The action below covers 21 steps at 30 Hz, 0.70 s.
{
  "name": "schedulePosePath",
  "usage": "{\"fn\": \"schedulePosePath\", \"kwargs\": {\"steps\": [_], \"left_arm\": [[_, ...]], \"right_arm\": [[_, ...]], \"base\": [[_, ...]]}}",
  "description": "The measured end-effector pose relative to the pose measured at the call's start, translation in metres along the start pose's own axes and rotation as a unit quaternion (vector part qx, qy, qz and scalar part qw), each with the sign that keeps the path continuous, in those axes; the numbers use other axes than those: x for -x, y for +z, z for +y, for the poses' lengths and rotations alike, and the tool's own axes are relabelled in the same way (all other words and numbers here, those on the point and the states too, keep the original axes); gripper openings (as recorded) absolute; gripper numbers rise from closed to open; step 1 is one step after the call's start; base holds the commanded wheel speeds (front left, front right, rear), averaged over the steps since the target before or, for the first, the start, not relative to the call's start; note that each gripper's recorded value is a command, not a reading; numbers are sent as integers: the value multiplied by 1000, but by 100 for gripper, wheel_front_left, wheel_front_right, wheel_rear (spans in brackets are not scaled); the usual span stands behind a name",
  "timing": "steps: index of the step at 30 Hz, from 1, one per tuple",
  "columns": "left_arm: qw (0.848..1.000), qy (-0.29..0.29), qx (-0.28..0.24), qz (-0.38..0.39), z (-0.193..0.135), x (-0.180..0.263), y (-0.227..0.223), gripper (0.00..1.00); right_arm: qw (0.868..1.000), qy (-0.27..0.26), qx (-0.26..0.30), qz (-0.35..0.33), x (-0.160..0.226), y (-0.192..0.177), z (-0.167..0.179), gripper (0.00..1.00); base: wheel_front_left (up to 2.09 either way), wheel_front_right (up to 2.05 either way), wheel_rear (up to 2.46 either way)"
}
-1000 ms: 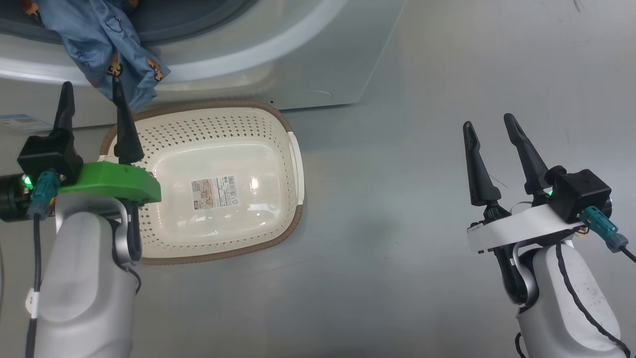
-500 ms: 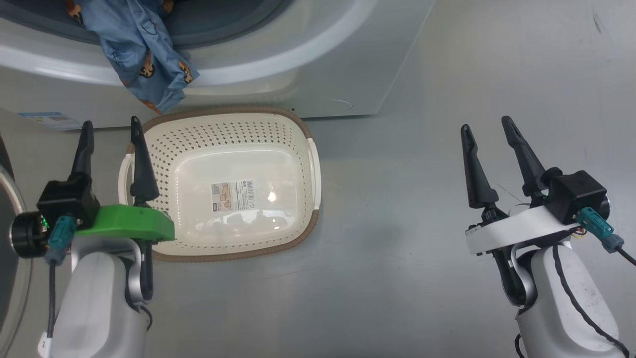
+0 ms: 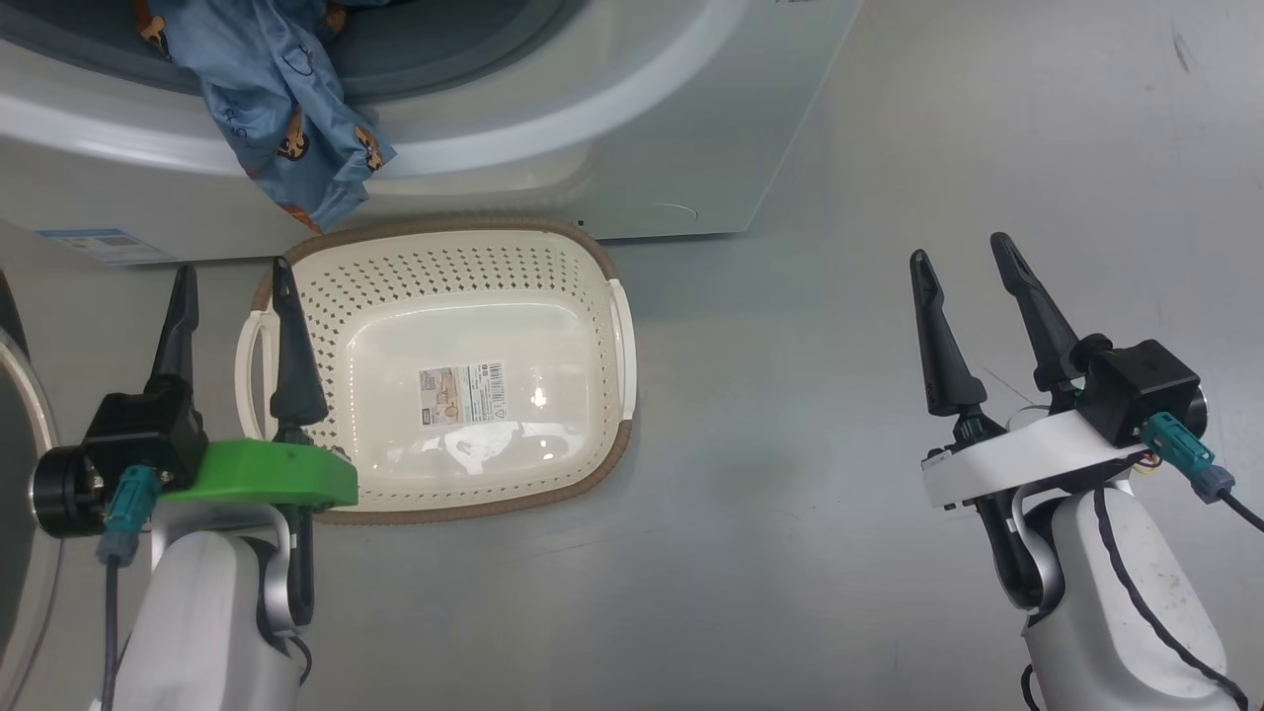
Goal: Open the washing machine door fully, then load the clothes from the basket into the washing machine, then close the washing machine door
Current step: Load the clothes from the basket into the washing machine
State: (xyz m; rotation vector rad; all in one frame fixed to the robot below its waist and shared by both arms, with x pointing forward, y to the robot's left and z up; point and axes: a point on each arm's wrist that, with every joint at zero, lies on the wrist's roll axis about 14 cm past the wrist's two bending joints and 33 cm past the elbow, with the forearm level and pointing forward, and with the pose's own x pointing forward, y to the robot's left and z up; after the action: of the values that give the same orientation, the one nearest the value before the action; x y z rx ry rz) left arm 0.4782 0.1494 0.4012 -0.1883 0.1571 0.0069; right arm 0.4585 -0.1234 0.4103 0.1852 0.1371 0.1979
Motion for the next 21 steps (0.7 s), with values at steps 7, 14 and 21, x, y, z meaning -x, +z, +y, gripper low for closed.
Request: {"fn": "schedulePosePath", "kwargs": {"steps": [7, 14, 21], "left_arm": [[1000, -7, 2, 2, -6, 2, -2, 100], [1000, -13, 3, 5, -11, 0, -5, 100], [1000, -4, 6, 16, -7, -6, -13, 100]], "right_arm": [[1000, -2, 2, 0, 2, 1, -2, 100], [1000, -7, 4, 0, 5, 2, -5, 100], [1000, -7, 6, 4, 8, 0, -5, 100]], "base": [[0, 0, 0], [0, 0, 0], [0, 0, 0]]}}
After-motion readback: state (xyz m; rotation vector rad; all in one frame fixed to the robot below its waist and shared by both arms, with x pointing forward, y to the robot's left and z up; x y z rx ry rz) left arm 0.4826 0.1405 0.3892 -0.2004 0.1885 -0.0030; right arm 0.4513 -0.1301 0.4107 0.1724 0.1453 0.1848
